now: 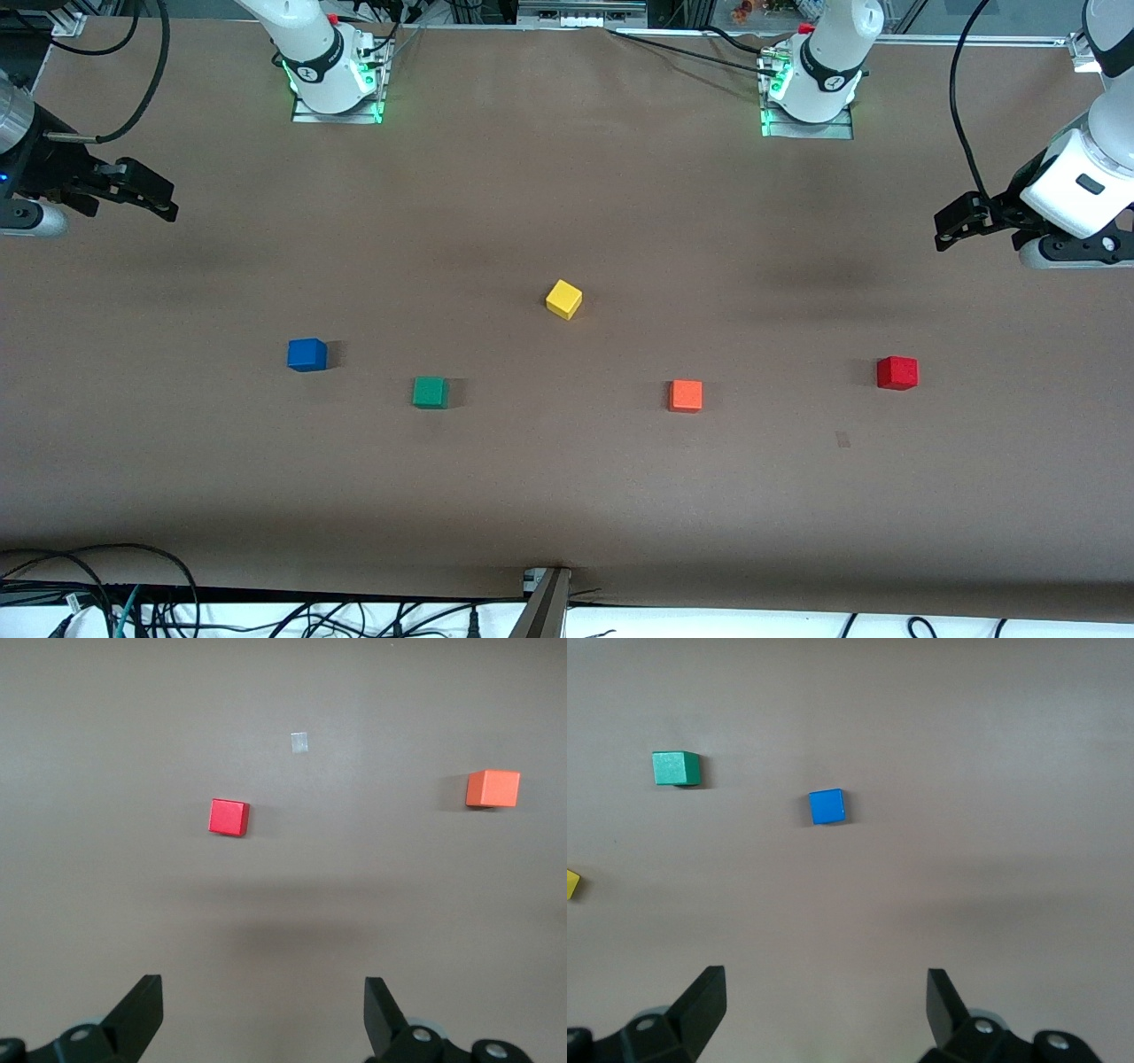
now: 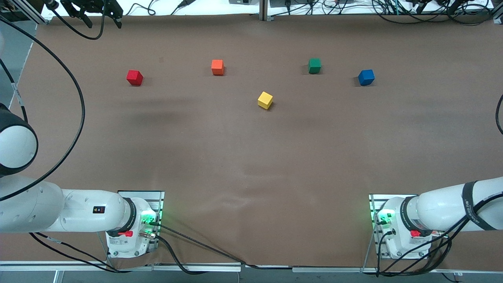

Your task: Pass red block to right arm, stack on blue

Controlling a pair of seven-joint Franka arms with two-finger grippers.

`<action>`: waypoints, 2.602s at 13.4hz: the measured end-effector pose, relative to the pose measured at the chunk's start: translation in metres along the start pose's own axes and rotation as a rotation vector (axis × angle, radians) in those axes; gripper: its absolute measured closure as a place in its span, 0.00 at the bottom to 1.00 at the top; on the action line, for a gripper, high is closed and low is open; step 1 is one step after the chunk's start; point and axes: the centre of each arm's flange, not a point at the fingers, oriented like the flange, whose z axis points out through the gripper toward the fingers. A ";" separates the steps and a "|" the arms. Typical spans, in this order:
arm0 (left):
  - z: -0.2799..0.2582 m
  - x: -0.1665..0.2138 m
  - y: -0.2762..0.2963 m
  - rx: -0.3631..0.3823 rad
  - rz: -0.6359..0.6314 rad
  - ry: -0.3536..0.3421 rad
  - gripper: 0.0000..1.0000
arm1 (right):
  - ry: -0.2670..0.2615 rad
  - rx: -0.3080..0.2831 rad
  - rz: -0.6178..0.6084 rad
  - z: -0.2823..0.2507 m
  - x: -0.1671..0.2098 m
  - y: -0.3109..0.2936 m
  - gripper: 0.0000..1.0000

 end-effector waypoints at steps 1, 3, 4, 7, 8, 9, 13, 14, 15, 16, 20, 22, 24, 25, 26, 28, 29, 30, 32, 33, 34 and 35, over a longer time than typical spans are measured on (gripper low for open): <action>0.000 0.000 -0.001 0.000 -0.002 0.000 0.00 | 0.000 0.000 0.000 0.000 0.000 0.000 0.00; 0.000 0.000 -0.003 0.000 -0.005 0.002 0.00 | 0.000 0.000 0.000 0.000 0.000 0.000 0.00; -0.001 0.000 -0.003 0.000 -0.006 0.002 0.00 | 0.000 0.000 0.000 0.000 0.000 0.000 0.00; -0.001 0.001 -0.003 0.000 -0.006 0.003 0.00 | 0.000 0.000 0.000 0.000 0.000 0.000 0.00; -0.001 0.001 -0.003 0.000 -0.006 0.003 0.00 | 0.000 0.000 0.000 0.000 0.000 0.000 0.00; 0.000 0.001 -0.003 0.000 -0.005 0.002 0.00 | 0.000 0.000 0.000 0.000 0.000 0.000 0.00; 0.008 0.004 0.000 0.000 0.000 -0.013 0.00 | 0.002 0.003 0.000 0.000 0.000 0.000 0.00; 0.013 0.007 -0.001 0.000 -0.001 -0.022 0.00 | 0.003 0.004 0.000 0.000 0.000 0.000 0.00; 0.019 0.009 -0.003 0.001 -0.002 -0.033 0.00 | 0.005 0.005 0.001 0.000 0.001 0.000 0.00; 0.025 0.012 -0.006 0.001 0.003 -0.043 0.00 | 0.009 0.005 0.001 -0.001 0.001 0.000 0.00; 0.072 0.030 -0.048 -0.008 0.040 -0.114 0.00 | 0.009 0.012 0.003 0.000 0.002 0.000 0.00; 0.117 0.047 -0.078 -0.021 0.076 -0.139 0.00 | 0.009 0.014 0.004 0.000 0.002 0.000 0.00; 0.166 0.064 -0.090 -0.029 0.105 -0.146 0.00 | 0.009 0.015 0.004 0.000 0.002 0.000 0.00; 0.187 0.072 -0.091 -0.030 0.114 -0.136 0.00 | 0.010 0.015 0.004 0.000 0.002 0.000 0.00; 0.206 0.080 -0.090 -0.030 0.131 -0.119 0.00 | 0.010 0.015 0.004 0.000 0.002 0.000 0.00; 0.237 0.091 -0.088 -0.031 0.160 -0.097 0.00 | 0.010 0.016 0.004 0.000 0.003 0.000 0.00; 0.252 0.095 -0.088 -0.031 0.180 -0.088 0.00 | 0.010 0.016 0.004 0.000 0.003 0.000 0.00; 0.265 0.097 -0.087 -0.031 0.198 -0.073 0.00 | 0.010 0.016 0.004 0.000 0.003 0.000 0.00; 0.292 0.096 -0.086 -0.027 0.214 -0.039 0.00 | 0.010 0.016 0.004 0.000 0.003 0.000 0.00; 0.302 0.095 -0.087 -0.026 0.214 -0.030 0.00 | 0.010 0.016 0.004 0.000 0.003 0.000 0.00; 0.312 0.093 -0.088 -0.027 0.213 -0.027 0.00 | 0.010 0.017 0.004 0.000 0.003 0.000 0.00; 0.320 0.092 -0.090 -0.026 0.212 -0.022 0.00 | 0.010 0.017 0.004 0.000 0.003 0.000 0.00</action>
